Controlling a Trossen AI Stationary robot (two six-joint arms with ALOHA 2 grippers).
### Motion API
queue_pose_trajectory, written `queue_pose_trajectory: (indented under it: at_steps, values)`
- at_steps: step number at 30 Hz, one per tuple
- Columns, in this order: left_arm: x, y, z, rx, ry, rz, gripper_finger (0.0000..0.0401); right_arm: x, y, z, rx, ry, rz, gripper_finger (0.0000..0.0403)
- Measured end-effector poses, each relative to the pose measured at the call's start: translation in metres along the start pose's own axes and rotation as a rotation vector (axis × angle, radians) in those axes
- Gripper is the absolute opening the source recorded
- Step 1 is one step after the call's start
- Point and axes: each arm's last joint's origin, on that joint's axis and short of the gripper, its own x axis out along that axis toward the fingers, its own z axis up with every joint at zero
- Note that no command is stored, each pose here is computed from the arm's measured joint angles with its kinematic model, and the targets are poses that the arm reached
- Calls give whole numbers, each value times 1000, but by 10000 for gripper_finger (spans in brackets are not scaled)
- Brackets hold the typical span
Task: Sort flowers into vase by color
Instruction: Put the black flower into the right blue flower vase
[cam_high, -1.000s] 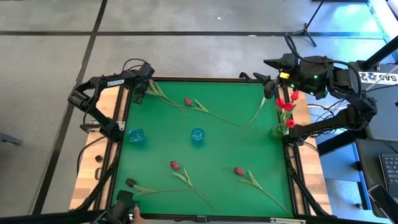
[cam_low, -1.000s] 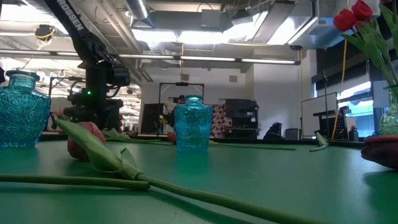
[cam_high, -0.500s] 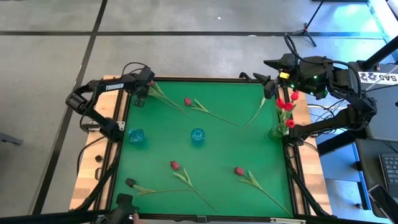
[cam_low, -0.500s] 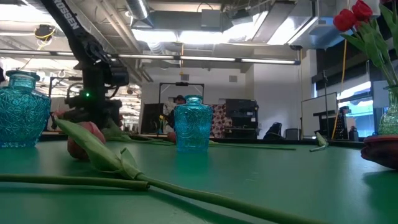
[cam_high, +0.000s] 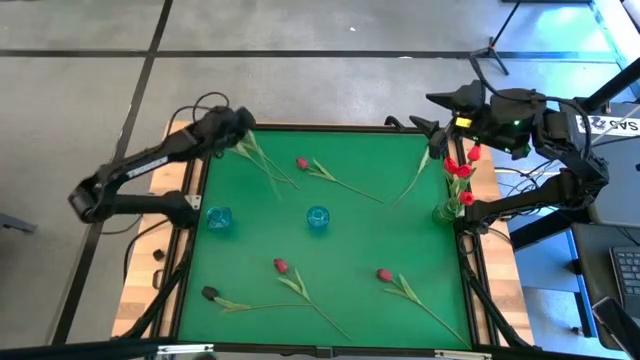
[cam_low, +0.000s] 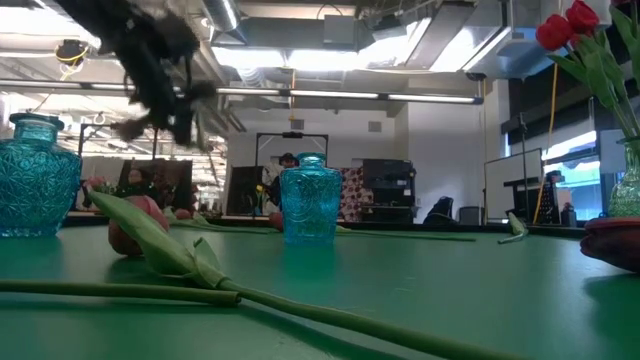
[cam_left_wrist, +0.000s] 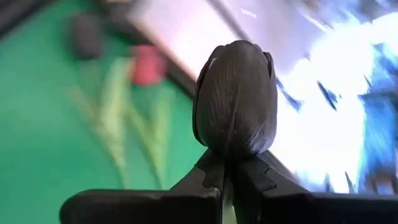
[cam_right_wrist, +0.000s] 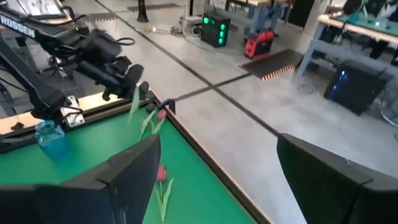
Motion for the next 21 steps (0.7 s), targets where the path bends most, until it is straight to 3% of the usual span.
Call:
queue_pose_trajectory:
  at_steps: [6, 8, 14, 17, 21]
  values:
    - [-60, -24, -29, 473, 65, -437, 7, 0, 1, 6, -44, -62, 14, 321]
    - [-78, -29, -37, 576, 79, -583, 7, 0, 1, 9, -58, -83, 15, 321]
    - [-112, -32, -48, 726, 82, -835, 6, -1, 7, 17, -111, -165, 182, 321]
    - [-125, -38, -53, 745, 50, -971, 4, 6, 13, 21, -117, -195, 260, 321]
    - [-142, -45, -61, 755, 16, -1129, 2, 18, 20, 23, -128, -204, 282, 321]
